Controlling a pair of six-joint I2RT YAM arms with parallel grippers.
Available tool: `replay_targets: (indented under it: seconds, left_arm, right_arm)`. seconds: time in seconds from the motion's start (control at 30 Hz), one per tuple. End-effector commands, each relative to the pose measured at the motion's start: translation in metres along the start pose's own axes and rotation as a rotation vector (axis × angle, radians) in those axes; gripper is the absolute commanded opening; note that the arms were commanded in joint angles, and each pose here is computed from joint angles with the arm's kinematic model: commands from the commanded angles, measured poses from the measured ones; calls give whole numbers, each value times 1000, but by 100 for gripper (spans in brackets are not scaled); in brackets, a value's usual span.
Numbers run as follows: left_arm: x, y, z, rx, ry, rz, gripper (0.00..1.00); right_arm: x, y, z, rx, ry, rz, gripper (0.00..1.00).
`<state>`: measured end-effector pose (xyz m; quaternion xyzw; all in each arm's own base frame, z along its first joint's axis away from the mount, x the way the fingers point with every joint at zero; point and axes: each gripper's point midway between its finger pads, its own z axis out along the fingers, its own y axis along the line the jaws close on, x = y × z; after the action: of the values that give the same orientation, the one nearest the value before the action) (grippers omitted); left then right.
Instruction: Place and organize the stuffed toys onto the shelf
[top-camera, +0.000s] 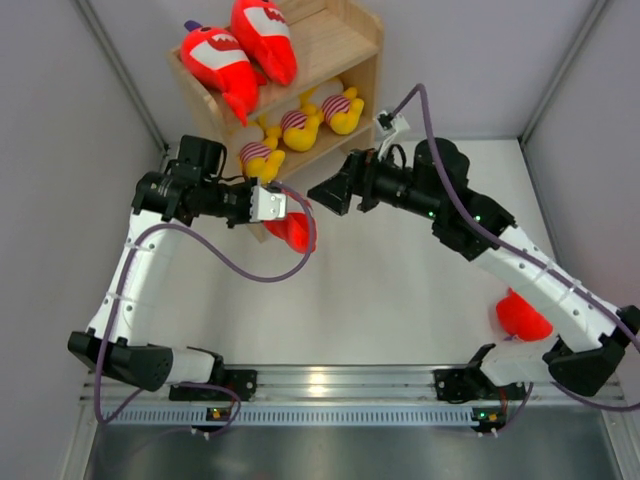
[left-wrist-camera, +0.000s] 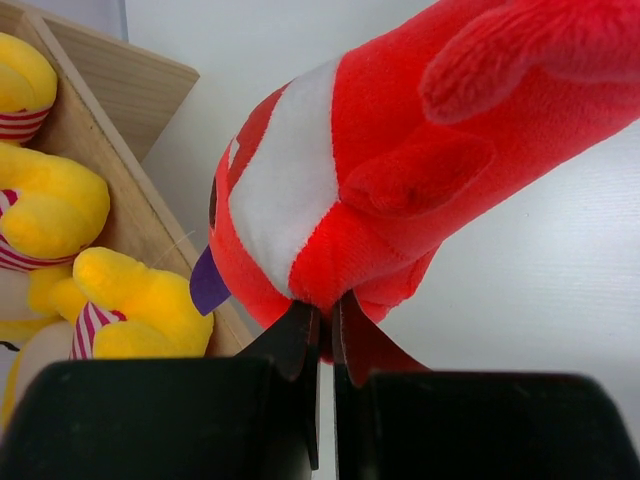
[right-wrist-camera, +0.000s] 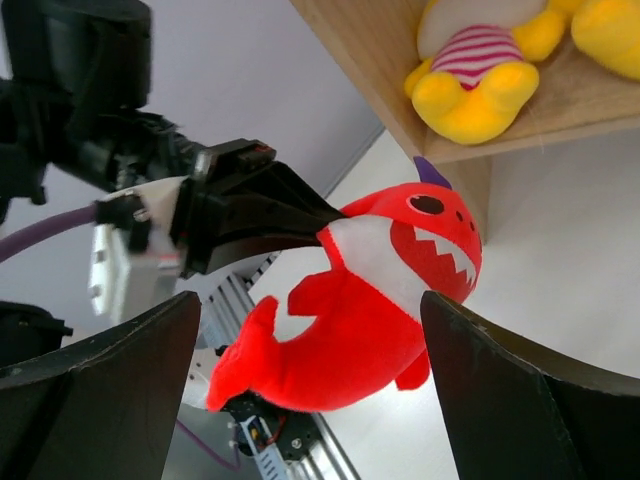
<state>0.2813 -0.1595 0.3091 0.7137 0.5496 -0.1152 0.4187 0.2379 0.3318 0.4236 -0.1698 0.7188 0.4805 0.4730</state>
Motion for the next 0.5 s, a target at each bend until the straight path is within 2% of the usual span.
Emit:
replay_targets:
  seconds: [0.0,0.33,0.4,0.47]
  left_arm:
    - [-17,5,-14,-49,-28,93,0]
    - [-18,2,-17,-57,-24,81,0]
    - [-16,1,-17,-56,-19,83,0]
    - [-15,0,-16,-52,-16,84,0]
  right_arm:
    - [16,-7,33,7,18,160,92]
    - [83,-13,70,-15,137,299,93]
    - [91,-7,75,-52,152,338,91]
    - [91,13,77,-178,159,355,84]
